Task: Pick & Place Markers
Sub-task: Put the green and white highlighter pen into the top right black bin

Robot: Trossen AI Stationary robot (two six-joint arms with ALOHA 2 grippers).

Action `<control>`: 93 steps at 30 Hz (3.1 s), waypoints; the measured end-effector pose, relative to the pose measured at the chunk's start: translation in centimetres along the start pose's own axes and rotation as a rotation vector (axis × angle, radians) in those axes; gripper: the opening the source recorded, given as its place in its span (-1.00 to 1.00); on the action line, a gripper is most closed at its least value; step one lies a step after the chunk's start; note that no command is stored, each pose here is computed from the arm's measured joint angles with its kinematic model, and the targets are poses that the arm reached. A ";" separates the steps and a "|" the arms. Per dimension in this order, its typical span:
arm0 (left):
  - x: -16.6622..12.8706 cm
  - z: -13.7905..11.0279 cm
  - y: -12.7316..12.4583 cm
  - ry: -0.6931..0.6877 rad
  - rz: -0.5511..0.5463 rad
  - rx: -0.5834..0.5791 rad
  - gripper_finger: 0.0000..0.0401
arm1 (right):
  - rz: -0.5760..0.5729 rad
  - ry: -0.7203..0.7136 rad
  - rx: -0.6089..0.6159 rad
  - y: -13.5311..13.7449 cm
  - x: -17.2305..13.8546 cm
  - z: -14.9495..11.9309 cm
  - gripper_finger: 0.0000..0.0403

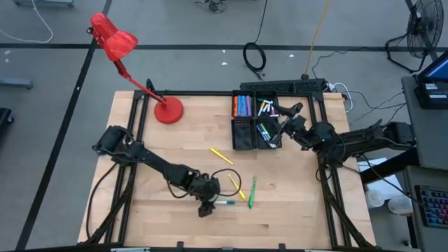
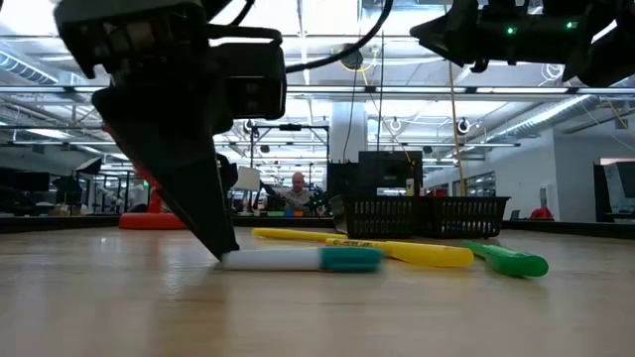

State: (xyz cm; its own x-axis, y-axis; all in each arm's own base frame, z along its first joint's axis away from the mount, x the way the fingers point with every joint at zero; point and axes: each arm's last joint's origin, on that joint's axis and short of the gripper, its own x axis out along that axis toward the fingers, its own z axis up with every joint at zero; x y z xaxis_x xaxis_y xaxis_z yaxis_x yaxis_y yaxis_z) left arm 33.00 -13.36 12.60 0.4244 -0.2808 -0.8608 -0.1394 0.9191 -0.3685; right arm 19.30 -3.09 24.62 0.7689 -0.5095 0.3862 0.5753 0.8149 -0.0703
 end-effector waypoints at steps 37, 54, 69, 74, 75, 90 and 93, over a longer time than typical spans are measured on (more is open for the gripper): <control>4.0 2.1 0.9 -0.248 -0.083 0.837 0.46 | 0.018 0.054 0.039 0.1 0.0 -0.6 0.01; 4.1 1.9 2.4 -0.135 -0.078 0.608 -0.85 | 0.020 0.057 0.049 0.2 0.0 -0.6 0.01; -2.7 3.1 4.1 -0.397 -0.046 0.713 -0.84 | 0.024 0.095 0.036 0.2 0.0 -1.0 0.01; -5.6 3.0 8.3 -0.728 -0.041 0.679 -0.84 | 0.026 0.100 0.042 0.3 0.0 -1.1 0.01; -6.3 3.1 9.0 -0.818 -0.058 0.682 -0.84 | 0.028 0.103 0.047 0.3 0.0 -1.2 0.01; -10.8 3.0 11.7 -1.218 -0.294 0.735 -0.84 | 0.379 0.211 0.120 6.5 3.6 -3.4 0.01; -10.5 2.9 11.6 -1.210 -0.268 0.739 -0.84 | 0.491 0.197 0.083 9.4 5.0 -3.7 0.01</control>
State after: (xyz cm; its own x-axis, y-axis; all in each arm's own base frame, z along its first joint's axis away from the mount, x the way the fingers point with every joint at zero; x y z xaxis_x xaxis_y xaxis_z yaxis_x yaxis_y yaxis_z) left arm 29.54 1.09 18.43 0.8992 -0.4065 0.1618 0.3916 0.9127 0.1168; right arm 29.58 1.02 22.51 0.9844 -0.0988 0.1458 0.1172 0.9854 -0.1234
